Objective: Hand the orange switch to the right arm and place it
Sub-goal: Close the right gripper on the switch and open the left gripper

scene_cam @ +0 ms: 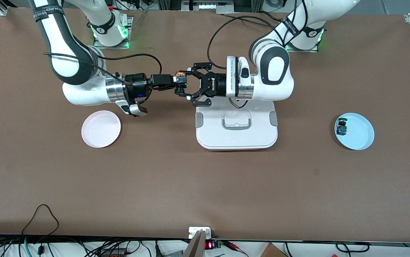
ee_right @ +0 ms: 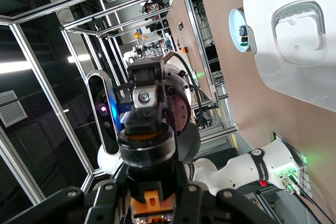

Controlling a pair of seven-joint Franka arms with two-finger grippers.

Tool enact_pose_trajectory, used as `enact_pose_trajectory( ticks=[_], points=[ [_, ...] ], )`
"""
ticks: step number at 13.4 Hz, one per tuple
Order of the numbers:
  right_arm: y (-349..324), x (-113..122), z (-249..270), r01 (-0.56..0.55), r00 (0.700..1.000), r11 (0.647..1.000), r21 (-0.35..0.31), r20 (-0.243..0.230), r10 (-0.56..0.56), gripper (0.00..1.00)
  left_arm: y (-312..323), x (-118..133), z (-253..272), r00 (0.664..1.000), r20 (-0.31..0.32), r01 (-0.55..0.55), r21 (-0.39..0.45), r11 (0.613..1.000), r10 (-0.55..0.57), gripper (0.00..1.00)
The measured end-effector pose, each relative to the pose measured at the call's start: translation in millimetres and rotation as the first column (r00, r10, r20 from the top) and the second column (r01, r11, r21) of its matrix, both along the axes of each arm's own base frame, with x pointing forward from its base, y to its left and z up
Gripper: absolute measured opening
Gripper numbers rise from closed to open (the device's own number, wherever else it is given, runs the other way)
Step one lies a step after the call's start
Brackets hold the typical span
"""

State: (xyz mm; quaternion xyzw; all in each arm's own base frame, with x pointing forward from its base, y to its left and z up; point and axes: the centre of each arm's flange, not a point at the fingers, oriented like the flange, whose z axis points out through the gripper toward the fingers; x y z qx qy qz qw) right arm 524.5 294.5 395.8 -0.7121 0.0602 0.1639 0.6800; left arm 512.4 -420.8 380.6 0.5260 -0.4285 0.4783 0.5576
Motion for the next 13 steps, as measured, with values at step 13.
enact_pose_trajectory(
  ticks=[13],
  points=[
    [-29.9, 14.1, 0.6, 0.038, 0.999, 0.999, 0.008, -0.002, -0.038, 0.35, 6.7, 7.3, 3.9, 1.0, 0.018, -0.004, 0.01, 1.0, 0.003, 1.0]
  ],
)
